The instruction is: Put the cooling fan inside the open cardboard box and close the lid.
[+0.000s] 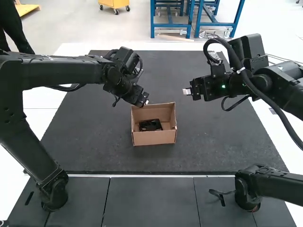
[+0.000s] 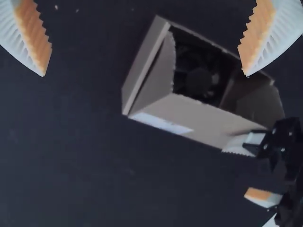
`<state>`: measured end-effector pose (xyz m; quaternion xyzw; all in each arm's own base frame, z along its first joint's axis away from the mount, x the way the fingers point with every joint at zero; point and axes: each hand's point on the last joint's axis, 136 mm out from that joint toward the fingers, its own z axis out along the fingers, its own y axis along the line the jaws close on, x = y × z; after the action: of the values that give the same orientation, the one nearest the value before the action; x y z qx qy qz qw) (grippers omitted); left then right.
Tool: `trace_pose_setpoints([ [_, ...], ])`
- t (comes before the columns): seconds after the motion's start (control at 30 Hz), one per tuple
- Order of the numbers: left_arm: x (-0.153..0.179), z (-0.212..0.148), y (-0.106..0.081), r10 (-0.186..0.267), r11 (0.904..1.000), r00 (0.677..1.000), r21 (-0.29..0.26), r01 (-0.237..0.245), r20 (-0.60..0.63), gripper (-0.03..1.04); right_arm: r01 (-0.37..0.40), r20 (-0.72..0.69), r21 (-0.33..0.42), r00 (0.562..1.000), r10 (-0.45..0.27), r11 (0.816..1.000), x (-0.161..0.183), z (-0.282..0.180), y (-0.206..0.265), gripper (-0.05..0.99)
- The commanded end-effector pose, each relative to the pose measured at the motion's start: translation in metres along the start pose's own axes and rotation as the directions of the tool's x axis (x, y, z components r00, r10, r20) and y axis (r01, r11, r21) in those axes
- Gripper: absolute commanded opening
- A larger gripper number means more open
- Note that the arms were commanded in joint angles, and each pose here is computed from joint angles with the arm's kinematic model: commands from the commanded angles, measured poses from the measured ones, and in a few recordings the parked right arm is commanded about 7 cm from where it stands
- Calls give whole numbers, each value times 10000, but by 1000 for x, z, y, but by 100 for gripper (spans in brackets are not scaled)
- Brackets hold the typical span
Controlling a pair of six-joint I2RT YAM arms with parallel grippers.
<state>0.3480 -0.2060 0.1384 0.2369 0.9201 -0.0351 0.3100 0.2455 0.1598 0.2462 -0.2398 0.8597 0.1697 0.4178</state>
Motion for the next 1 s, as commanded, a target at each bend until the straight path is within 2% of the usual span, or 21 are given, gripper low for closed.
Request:
trace_pose_setpoints([
  [0.0, -1, -8, -7, -72, 9996, 10000, 267, 72, 2, 97, 47, 141, 162, 9999, -49, 9999, -10, -1, -5, 90],
  [0.33, 17, -20, -30, 269, 9970, 9992, 729, -247, -297, 97, 32, 141, 147, 9999, -34, 9999, -16, 2, -5, 90],
  [0.63, 25, -10, -31, 197, 9971, 9995, 739, -178, -256, 97, -85, 174, 290, 9998, 80, 9995, -18, 0, -10, 90],
  [0.97, 40, 4, -32, 320, 9971, 9986, 697, -290, -428, 97, -124, 176, 287, 9998, 119, 9995, -18, 0, -10, 90],
])
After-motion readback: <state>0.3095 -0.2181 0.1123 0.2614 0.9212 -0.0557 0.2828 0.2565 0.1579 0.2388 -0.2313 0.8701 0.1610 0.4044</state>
